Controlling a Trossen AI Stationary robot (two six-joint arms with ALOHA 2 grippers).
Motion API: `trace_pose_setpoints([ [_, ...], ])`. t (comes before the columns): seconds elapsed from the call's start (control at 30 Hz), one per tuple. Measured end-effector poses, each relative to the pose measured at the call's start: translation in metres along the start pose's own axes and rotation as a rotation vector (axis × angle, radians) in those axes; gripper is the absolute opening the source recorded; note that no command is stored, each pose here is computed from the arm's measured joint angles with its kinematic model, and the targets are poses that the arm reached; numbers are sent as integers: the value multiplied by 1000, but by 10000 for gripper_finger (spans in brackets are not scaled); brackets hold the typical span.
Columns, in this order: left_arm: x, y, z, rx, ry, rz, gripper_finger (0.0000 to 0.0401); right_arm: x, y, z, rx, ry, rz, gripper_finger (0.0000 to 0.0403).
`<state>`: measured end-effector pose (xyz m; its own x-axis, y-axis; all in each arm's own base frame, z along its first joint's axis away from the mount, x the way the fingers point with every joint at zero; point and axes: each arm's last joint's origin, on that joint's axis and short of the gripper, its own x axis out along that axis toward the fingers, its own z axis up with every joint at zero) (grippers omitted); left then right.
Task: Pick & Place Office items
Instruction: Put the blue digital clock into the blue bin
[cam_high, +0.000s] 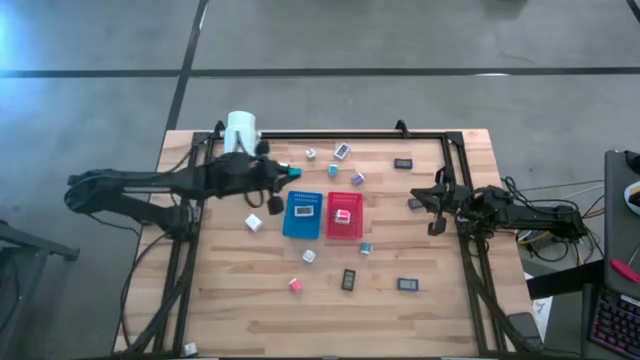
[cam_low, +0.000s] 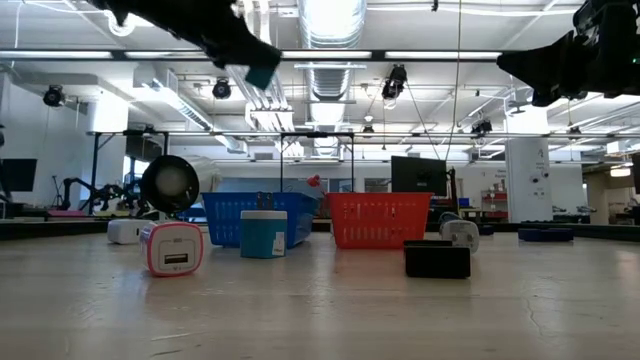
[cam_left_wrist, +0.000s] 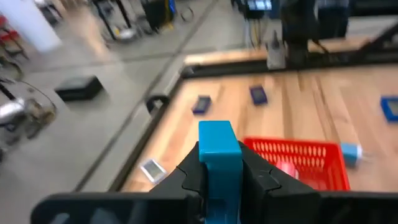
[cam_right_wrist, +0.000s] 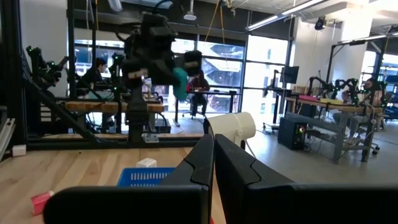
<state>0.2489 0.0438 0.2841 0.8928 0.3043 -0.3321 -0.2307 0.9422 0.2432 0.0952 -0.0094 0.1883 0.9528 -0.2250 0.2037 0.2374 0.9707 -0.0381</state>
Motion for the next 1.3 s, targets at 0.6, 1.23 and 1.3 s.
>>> trace_pose_setpoints([
  [0.6,75,-24,-62,-42,318,-151,53,0,0,-1,-1,2,0,8],
  [1.23,95,-46,-94,-130,459,-220,53,0,0,-1,-4,3,0,8],
  [1.3,96,-49,-97,-141,471,-228,53,0,0,-1,-4,3,0,8],
])
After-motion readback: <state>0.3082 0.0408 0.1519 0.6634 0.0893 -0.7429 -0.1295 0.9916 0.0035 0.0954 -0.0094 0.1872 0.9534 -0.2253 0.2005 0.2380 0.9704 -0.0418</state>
